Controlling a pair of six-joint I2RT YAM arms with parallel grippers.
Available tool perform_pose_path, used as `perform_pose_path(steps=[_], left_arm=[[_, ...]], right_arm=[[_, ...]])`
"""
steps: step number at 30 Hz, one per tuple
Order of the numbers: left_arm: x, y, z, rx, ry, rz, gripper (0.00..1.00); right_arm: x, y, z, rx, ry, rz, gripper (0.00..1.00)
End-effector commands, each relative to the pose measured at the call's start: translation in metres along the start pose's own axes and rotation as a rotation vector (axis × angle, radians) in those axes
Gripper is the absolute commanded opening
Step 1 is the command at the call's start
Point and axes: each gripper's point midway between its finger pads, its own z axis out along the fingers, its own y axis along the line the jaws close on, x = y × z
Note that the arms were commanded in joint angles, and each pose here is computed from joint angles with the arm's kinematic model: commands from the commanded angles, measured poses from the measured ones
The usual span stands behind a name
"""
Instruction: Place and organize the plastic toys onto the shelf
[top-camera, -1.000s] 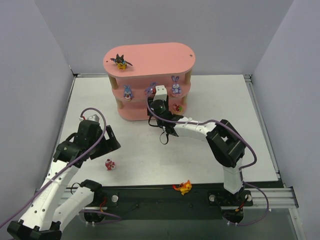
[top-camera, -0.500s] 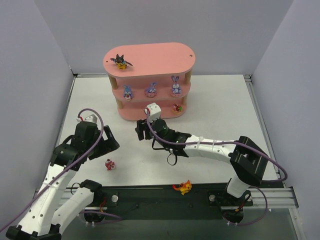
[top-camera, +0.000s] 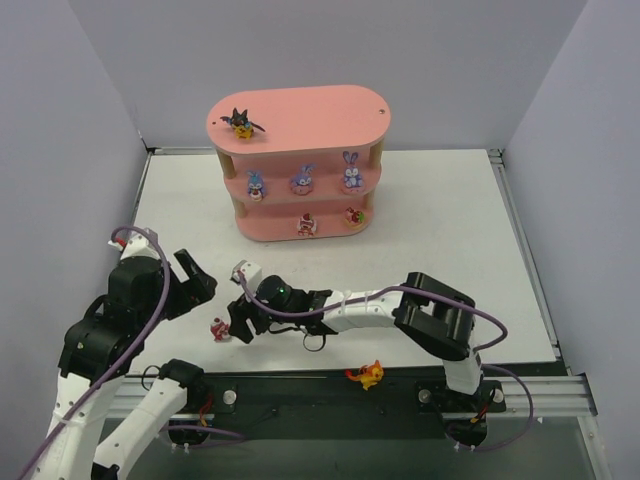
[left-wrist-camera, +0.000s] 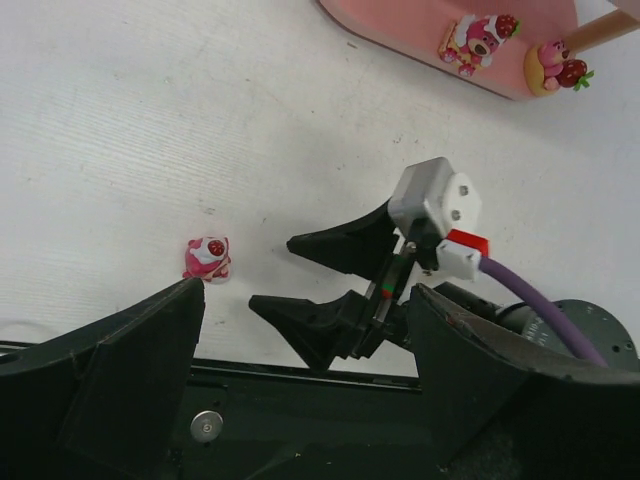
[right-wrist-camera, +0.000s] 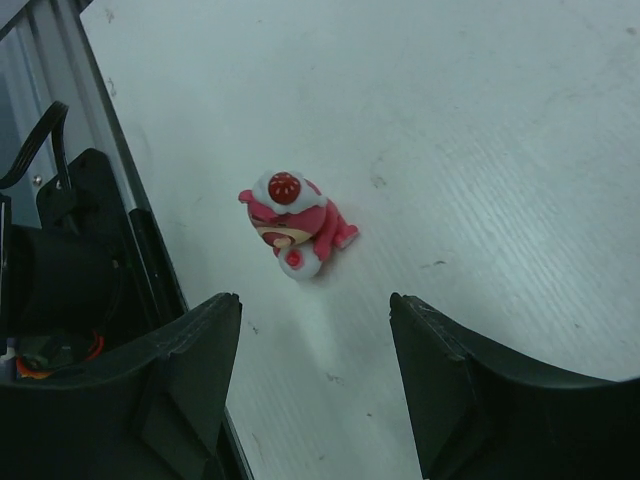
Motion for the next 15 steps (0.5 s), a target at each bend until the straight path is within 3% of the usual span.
perform_pose_path(steps=[1, 15], left_arm=[[-0.013, 0.008, -0.020, -0.025, -0.065, -0.017, 0.92], [-0.013, -0.001, -0.024, 0.019, -0.042, 0.010, 0.92]], right_arm=[[-0.032, 0.049, 0.014, -0.182, -0.046, -0.081, 0.62], [0.012, 0.031, 0.047, -0.119, 0.099, -0.212, 0.66]])
